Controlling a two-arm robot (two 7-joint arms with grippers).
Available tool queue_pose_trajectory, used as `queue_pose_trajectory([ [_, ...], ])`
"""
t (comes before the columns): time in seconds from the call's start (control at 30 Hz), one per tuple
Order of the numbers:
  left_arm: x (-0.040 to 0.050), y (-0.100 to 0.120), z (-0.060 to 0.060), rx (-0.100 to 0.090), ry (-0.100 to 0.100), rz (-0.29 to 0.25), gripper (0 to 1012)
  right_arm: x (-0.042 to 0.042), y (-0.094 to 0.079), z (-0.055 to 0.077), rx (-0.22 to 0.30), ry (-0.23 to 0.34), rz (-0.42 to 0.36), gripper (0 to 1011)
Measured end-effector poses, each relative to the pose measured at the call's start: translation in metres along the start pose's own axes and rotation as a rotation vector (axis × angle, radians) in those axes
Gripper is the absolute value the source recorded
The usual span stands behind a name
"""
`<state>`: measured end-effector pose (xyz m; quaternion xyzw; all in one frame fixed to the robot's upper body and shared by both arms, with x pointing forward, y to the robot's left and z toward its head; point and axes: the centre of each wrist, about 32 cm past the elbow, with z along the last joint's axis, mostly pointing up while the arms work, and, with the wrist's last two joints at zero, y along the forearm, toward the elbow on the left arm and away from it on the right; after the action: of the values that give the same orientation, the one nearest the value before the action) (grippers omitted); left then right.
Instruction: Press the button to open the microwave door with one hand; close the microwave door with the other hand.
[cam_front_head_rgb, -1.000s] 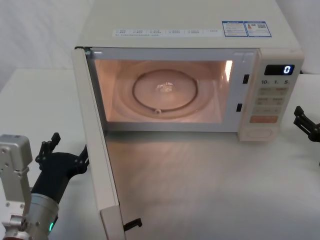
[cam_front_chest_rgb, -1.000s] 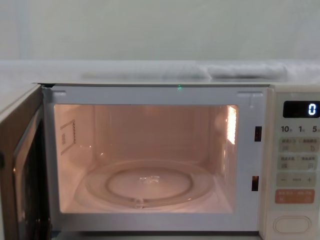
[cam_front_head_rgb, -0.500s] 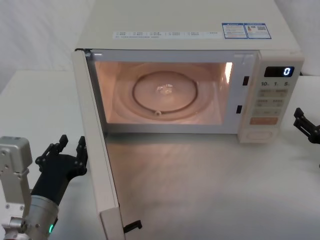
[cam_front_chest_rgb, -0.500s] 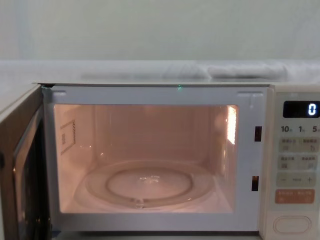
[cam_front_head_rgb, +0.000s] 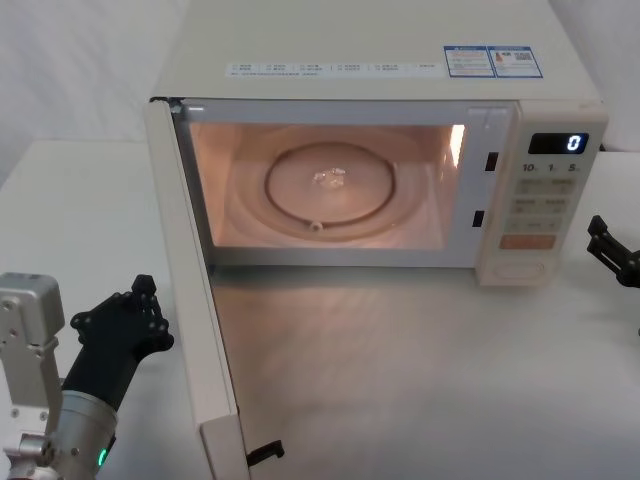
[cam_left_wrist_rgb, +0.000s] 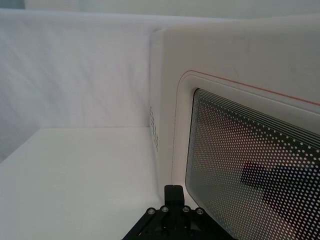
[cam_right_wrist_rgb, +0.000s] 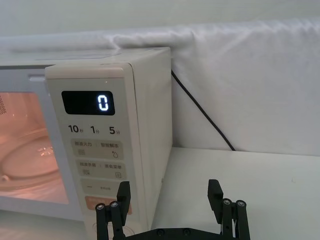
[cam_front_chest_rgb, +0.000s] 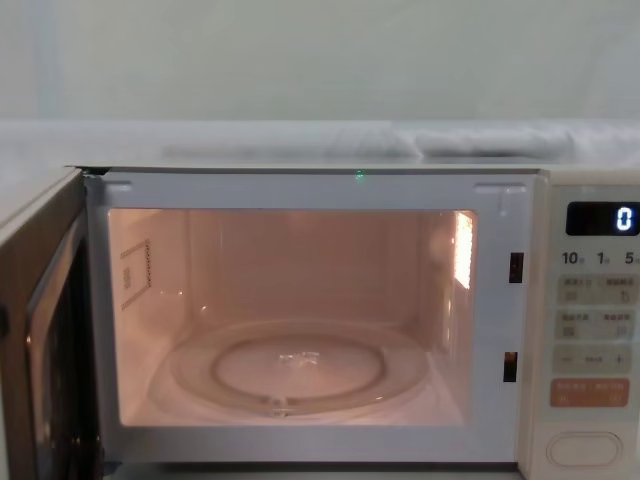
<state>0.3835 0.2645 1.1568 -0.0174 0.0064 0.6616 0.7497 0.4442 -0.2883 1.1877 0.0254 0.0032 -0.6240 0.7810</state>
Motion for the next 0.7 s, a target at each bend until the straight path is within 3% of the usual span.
queue_pose_trajectory([
  [0.57, 0.0, 0.0, 0.0, 0.0, 0.0, 0.0, 0, 0.0, 0.0, 0.0, 0.0, 0.0, 0.0, 1002],
  [0.7, 0.0015, 0.0021, 0.0012, -0.014, -0.011, -0.03, 0, 0.0, 0.0, 0.0, 0.0, 0.0, 0.0, 1002],
])
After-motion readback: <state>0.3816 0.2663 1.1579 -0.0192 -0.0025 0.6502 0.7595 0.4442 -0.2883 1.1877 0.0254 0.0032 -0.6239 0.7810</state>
